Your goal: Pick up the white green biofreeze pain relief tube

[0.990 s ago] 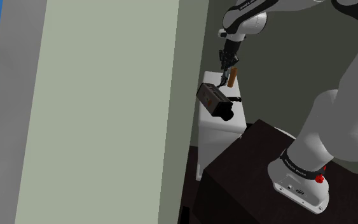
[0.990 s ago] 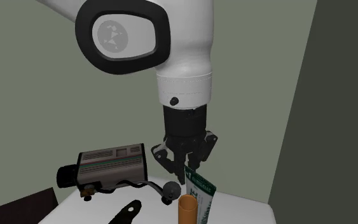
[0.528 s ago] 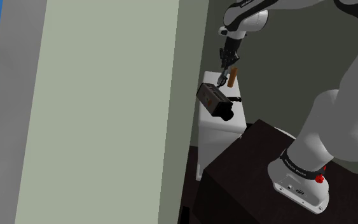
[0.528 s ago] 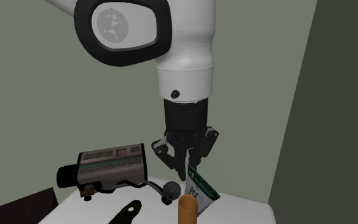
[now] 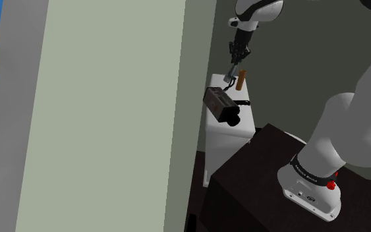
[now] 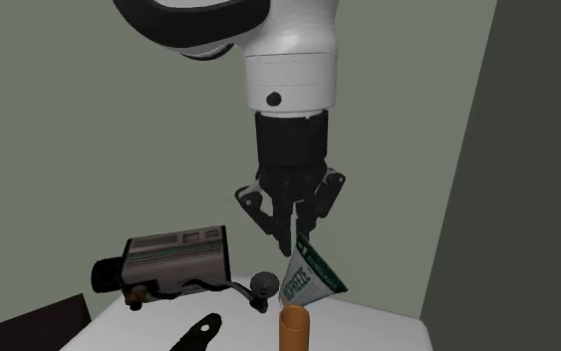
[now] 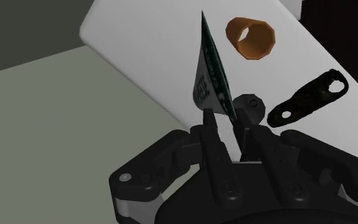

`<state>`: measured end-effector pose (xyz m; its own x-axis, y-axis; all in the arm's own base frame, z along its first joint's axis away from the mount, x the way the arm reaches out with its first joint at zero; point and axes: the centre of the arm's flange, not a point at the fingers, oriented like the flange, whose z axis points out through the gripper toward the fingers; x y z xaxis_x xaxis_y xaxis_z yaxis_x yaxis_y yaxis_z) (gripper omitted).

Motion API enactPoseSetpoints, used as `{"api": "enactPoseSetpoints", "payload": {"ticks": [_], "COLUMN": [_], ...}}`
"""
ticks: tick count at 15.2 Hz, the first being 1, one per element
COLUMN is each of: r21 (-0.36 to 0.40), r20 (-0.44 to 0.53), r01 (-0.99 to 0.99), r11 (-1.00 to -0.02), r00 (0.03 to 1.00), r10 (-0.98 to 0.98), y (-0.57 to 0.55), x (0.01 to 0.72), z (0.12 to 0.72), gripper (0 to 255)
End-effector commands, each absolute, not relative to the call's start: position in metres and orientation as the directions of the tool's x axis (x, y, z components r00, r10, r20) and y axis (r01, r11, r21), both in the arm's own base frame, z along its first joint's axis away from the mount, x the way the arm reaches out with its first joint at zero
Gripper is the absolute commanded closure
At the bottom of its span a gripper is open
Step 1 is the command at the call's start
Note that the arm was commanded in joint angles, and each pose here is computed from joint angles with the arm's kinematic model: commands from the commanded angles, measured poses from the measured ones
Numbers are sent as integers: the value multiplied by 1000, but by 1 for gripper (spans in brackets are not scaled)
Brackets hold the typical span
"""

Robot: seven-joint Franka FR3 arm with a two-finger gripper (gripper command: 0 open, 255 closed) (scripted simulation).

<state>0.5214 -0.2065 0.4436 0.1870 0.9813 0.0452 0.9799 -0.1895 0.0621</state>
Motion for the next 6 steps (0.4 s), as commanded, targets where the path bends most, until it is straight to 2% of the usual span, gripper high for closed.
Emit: {"api": "enactPoseSetpoints", "payload": {"ticks": [1, 6], "r21": [61, 61], "r20": [45, 45], "r01": [980, 980], "r11": [-190, -190], "r00": [187, 187], "r10": [981, 981], "y": [-207, -207], "x": [521, 521], "z": [454, 470], "gripper": [255, 255]}}
